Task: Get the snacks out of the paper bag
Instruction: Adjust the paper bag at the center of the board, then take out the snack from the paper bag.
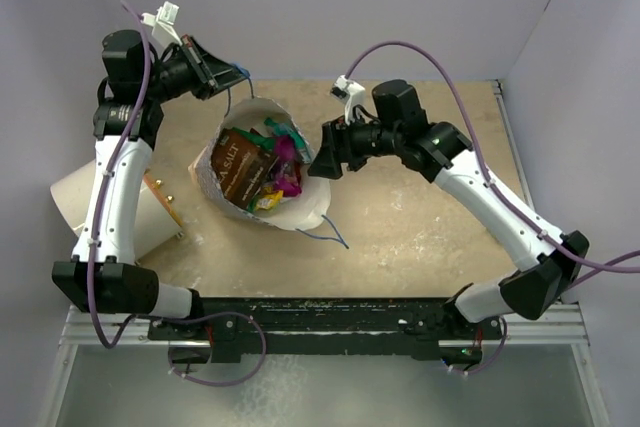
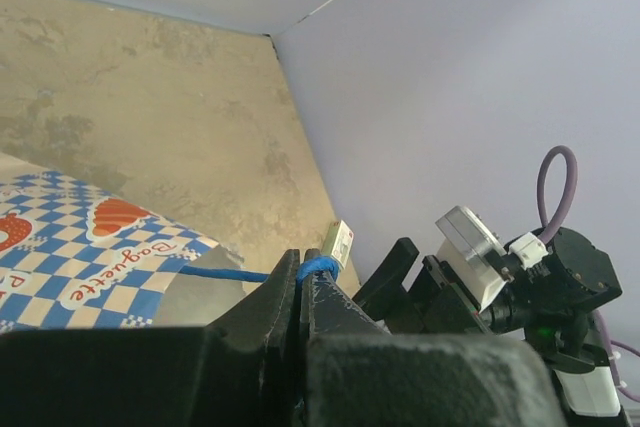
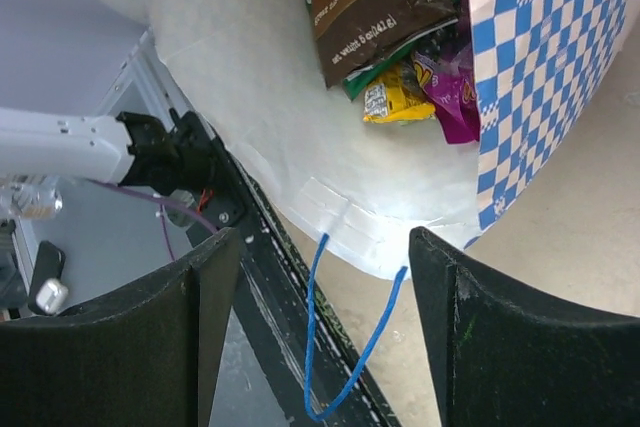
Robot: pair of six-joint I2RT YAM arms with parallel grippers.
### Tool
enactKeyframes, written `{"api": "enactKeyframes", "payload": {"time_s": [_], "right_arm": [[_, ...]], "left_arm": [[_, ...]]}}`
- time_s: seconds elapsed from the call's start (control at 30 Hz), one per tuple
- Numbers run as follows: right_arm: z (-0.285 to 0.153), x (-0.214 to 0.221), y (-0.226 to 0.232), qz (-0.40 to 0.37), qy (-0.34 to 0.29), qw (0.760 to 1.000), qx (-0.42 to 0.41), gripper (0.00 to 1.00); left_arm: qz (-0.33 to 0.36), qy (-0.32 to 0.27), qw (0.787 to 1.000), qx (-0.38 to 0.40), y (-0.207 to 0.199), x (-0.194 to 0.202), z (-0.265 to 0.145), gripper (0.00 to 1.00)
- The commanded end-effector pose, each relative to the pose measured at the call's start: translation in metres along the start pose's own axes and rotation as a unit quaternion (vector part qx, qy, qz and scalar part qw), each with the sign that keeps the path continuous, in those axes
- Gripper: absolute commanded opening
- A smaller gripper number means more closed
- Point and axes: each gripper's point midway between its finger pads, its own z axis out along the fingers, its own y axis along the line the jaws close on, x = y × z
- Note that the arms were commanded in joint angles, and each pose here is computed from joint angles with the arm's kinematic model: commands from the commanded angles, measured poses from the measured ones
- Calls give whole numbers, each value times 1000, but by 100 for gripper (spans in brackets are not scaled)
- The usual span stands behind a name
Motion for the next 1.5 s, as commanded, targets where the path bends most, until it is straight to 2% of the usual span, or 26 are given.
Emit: {"api": "enactKeyframes", "payload": {"time_s": [0.0,0.23,0.47,0.83,1.17,1.27,1.47], "right_arm": [[15,-10,14,23,-35,999,19,68],[62,-4,31,53,-44,995,67,64],[105,-11,8,112,-87,981,129,65],[170,-18,-18,205,-153,958,133,66],[183,2,-47,228,-135,942,206,74],[188,15,-44,239,-119,945,187,77],[202,-7,-35,241,-171,945,137,77]], "left_arm": [[31,-33,998,41,-38,-4,-18,0],[24,-29,999,38,-39,0,-22,0],[4,-29,999,31,-34,0,-19,0],[-9,3,999,31,-35,9,-20,0],[-14,26,999,30,-38,19,-25,0],[-18,29,999,31,-38,20,-25,0],[-23,35,999,34,-41,24,-28,0]]}}
